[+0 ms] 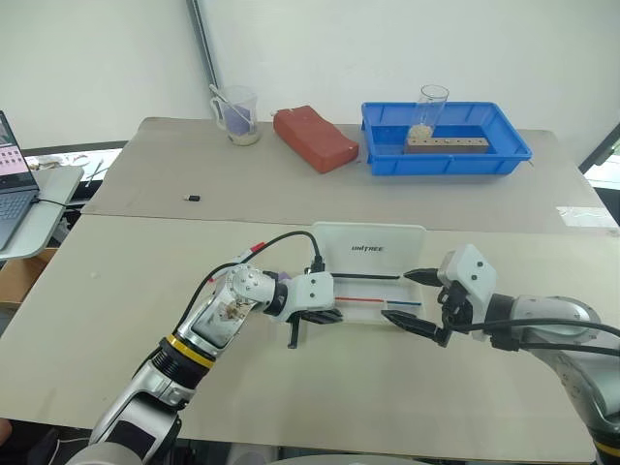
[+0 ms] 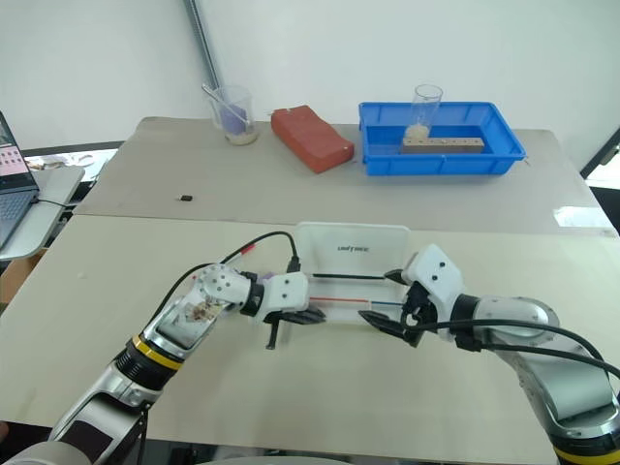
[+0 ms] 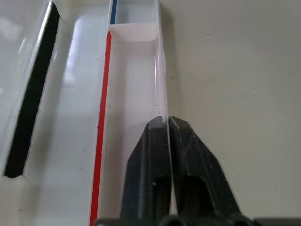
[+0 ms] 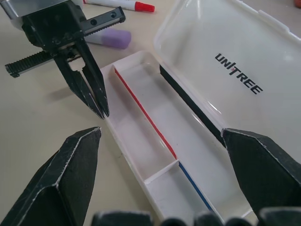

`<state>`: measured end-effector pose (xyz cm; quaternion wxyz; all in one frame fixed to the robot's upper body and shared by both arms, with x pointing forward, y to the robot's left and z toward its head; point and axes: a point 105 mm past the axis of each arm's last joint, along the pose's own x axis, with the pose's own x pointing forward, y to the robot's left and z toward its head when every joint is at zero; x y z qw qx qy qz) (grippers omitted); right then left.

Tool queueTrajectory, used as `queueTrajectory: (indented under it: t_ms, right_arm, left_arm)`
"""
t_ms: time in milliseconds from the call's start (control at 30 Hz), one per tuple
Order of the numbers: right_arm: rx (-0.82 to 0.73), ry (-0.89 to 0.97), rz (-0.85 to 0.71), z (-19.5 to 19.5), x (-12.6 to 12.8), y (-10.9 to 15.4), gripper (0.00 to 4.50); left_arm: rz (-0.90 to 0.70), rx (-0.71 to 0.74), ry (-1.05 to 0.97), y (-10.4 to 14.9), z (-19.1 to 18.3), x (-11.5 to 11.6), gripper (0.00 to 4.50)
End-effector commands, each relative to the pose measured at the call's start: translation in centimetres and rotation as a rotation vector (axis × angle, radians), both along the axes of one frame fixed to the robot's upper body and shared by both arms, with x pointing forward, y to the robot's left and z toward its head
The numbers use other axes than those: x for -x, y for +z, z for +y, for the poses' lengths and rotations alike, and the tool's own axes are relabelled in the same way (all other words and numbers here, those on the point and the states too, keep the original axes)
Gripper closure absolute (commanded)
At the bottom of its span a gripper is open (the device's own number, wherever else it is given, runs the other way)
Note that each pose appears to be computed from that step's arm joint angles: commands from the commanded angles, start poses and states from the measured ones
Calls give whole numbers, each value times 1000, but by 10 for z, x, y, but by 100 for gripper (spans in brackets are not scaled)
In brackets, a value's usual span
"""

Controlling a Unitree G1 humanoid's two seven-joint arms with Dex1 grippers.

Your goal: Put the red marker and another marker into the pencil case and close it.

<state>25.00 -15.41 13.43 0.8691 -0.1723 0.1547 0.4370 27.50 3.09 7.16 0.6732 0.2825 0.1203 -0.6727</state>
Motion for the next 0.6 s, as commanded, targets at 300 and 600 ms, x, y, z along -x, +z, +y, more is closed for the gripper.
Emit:
queueTrajectory:
  t_ms: [300,600]
  right_arm:
    - [-45,26,-62,5,-9,19,0]
    - [-76,73,-84,14,-14,39,0]
  left_arm:
    - [-57,47,-9,35,5,7,5]
    - [-48,198,133,92,26,-10,5]
